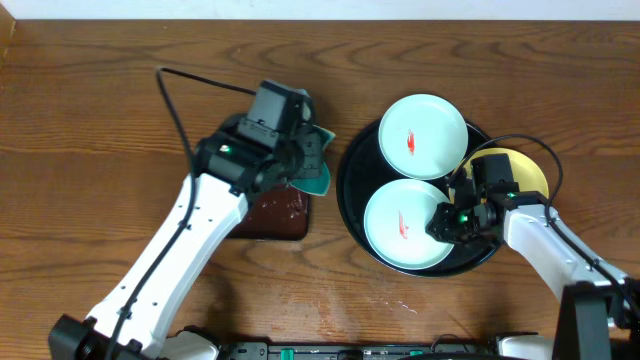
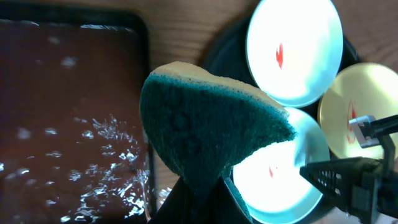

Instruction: Clean dirty plates on tray and stack at the side

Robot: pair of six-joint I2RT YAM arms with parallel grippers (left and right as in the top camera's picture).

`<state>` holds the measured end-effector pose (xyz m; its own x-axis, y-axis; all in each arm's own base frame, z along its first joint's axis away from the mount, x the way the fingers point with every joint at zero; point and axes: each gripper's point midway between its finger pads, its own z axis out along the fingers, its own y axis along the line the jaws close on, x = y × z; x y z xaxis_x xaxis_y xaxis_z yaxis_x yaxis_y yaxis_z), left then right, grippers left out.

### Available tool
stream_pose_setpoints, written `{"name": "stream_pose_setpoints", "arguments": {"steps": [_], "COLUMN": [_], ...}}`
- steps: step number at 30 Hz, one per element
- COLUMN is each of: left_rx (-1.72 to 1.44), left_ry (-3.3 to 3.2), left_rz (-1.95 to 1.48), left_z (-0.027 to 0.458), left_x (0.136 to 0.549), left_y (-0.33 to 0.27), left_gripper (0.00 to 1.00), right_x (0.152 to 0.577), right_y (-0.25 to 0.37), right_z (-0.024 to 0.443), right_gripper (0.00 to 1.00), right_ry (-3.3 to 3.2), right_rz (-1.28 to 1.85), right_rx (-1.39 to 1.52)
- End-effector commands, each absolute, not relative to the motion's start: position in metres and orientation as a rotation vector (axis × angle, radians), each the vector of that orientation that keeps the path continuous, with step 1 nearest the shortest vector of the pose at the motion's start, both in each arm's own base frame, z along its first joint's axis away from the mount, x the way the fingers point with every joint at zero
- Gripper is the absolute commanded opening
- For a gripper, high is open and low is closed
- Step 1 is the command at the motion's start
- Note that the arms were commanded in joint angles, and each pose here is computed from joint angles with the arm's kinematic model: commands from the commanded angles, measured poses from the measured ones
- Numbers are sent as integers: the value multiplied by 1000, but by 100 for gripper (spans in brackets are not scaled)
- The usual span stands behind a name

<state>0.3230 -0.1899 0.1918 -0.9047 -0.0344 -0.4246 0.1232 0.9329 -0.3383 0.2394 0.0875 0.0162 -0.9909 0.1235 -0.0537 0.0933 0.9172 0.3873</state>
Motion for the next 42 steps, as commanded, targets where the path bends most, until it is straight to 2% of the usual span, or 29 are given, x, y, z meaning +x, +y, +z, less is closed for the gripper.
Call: {"name": "stream_pose_setpoints", "arguments": {"steps": [1, 3, 7, 13, 20, 23, 26, 29, 34, 37, 42], "left_rx": [68, 68, 73, 58, 152, 166, 182, 182, 180, 171, 245], "left_ry": [2628, 2622, 2622, 2640, 2684, 2708, 2723, 2721, 2720, 2736, 2769], "left_rz": [-540, -543, -544, -574, -653, -662, -666, -668, -741, -758, -765], "left_z": [201, 202, 202, 196, 177, 167, 161, 160, 163, 158, 139], "left_x": [327, 328, 327, 325, 317, 315, 314, 315, 313, 310, 298], "left_y": [-198, -199, -200, -214, -250, -259, -265, -265, -274, -282, -308], "left_gripper": [7, 7, 7, 7, 8, 7, 7, 7, 7, 8, 7], "right_x": [248, 237, 209, 218, 230, 239, 246, 248, 231, 214, 206], "right_y": [88, 70, 32, 63, 66, 70, 82, 89, 67, 43, 36], "right_z": [54, 57, 51, 26, -9, -15, -5, 17, 44, 45, 39], "right_gripper": [31, 34, 34, 35, 23, 15, 22, 24, 25, 25, 30], "right_ry": [2911, 2945, 3039, 2985, 2977, 2960, 2928, 2917, 2980, 3033, 3048], "right_rz": [605, 449, 144, 420, 438, 473, 568, 619, 504, 370, 359], "right_rx": [80, 150, 319, 277, 296, 279, 145, 100, 221, 369, 413]}}
